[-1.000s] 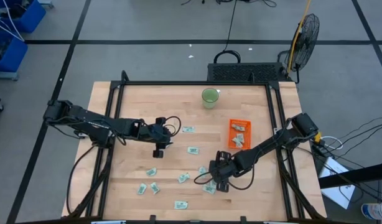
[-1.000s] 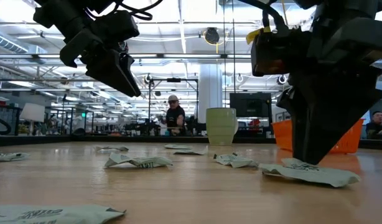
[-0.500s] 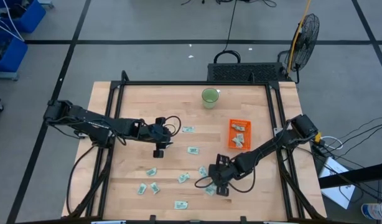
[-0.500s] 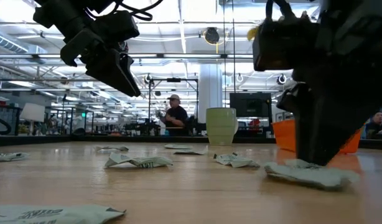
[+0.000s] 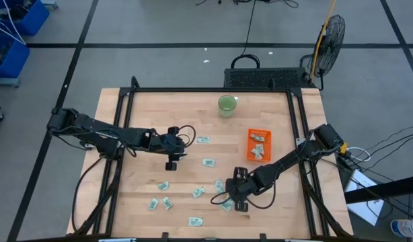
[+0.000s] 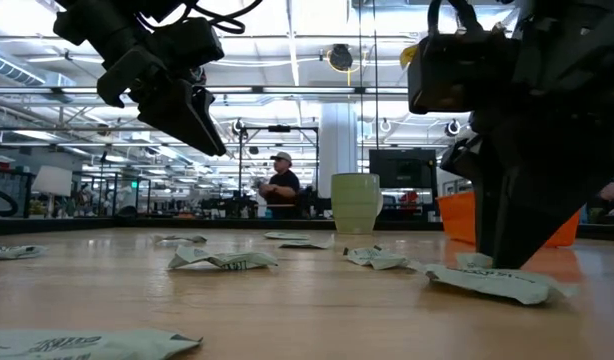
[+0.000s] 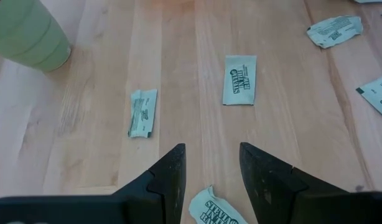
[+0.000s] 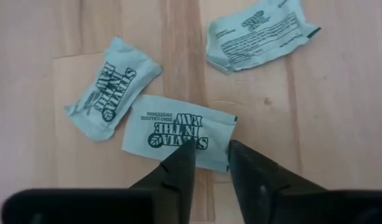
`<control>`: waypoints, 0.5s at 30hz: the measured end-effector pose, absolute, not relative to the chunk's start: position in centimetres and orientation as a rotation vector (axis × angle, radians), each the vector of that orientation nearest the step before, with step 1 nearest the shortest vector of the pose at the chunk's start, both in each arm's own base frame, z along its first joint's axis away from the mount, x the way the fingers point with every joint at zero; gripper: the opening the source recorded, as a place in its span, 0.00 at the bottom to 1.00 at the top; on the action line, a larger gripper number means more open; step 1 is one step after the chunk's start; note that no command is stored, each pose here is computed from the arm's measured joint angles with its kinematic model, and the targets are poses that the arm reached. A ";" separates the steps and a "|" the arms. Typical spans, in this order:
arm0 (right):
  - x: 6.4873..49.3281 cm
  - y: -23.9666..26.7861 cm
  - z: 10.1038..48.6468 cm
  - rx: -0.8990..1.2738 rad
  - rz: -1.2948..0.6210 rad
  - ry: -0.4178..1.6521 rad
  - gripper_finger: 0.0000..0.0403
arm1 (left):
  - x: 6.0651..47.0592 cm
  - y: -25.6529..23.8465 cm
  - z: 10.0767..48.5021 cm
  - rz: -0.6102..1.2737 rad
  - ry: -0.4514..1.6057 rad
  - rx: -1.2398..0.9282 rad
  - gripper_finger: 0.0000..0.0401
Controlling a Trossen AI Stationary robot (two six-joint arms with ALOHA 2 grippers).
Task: Pick and place Stevia / Truvia into bins
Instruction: Put the light green packet into the orange basket
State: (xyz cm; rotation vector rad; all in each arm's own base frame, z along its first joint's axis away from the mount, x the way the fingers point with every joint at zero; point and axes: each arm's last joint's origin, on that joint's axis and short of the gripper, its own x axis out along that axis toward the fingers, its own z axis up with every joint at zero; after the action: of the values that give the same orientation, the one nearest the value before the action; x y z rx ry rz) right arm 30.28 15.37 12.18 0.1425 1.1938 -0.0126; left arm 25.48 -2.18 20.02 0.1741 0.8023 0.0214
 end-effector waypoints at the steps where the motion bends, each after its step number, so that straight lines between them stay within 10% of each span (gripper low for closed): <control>1: 30.3 15.3 12.2 0.144 -0.015 1.195 0.17 | 25.5 -2.2 20.0 0.021 0.802 0.175 0.39; 15: 29.2 14.0 16.9 0.154 -0.041 1.102 0.01 | 25.5 -2.2 20.0 0.021 0.802 0.175 0.39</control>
State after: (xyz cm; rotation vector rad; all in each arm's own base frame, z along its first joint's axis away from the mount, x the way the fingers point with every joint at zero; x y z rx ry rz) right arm 29.21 14.03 16.90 0.1537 1.1017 -0.0412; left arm 25.48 -2.18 20.02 0.1746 0.8016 0.0213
